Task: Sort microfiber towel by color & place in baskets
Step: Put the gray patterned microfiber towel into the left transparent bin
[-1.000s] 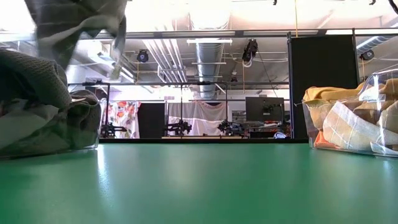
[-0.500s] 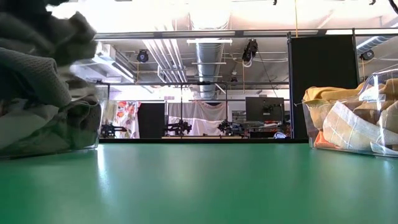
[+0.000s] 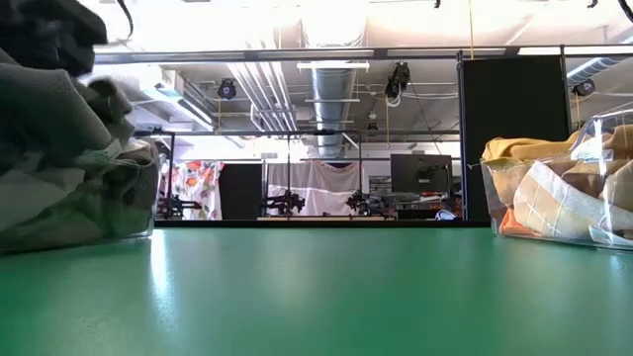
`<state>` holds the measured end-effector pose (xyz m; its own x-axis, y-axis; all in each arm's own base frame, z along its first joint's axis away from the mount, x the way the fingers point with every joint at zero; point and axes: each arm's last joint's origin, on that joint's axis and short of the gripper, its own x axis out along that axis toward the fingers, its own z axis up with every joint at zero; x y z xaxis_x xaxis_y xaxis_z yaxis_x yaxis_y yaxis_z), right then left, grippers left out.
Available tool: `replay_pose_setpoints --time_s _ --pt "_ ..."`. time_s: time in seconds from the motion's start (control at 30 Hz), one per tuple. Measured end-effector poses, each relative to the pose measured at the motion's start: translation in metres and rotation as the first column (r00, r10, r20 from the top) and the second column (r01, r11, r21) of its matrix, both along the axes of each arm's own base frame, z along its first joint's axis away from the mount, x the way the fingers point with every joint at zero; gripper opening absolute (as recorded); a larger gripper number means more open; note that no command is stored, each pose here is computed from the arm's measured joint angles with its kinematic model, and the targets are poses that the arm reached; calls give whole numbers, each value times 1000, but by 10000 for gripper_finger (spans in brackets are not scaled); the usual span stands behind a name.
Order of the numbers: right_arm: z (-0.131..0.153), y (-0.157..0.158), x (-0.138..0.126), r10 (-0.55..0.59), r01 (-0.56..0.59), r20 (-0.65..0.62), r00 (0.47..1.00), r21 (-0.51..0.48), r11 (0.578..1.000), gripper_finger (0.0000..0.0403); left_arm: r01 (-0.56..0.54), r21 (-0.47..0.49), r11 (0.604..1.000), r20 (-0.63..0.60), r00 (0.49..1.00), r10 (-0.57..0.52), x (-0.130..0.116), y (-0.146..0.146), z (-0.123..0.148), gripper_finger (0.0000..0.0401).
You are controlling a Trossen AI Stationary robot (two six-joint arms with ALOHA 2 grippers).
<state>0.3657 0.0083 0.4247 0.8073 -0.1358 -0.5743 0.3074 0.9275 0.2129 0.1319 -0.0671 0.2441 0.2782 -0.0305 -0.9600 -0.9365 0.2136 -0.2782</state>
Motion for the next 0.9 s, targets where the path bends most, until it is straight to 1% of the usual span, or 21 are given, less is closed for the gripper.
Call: replay_pose_setpoints --time_s 0.1,0.17,0.23,0.3,0.37,0.5,0.6,0.67,0.77,0.9 --pt "0 3 0 7 -7 1 1000 12 1000 188 -24 -88 996 25 999 27 -5 18 -14 6" --pt "0 6 0 21 -21 -1 1000 5 1000 190 -36 -131 991 37 998 42 -7 29 -24 6" --pt "-1 10 0 36 -36 -3 999 0 999 193 -41 -167 985 44 998 49 -6 37 -35 6" --pt "-1 15 -1 49 -49 -4 999 1 999 197 -61 -181 982 20 998 66 -6 45 -45 6" --pt "-1 19 -1 58 -58 -4 998 5 998 201 -84 -185 979 -17 996 83 -6 53 -55 6" --pt "-2 24 -1 72 -72 -8 997 6 997 210 -105 -161 981 -32 994 101 2 67 -68 6" --pt "-3 24 -2 73 -73 -17 997 6 997 219 -110 -155 982 -70 993 100 5 77 -78 6" --pt "-4 24 -2 75 -75 -32 997 2 997 226 -95 -147 985 -97 992 81 7 82 -83 10" --pt "-4 24 -3 84 -84 -42 996 -11 996 237 -63 -130 989 -129 991 46 10 88 -88 31" --pt "-6 23 -4 86 -87 -64 994 -15 996 255 -56 -105 993 -142 989 41 10 93 -90 80"
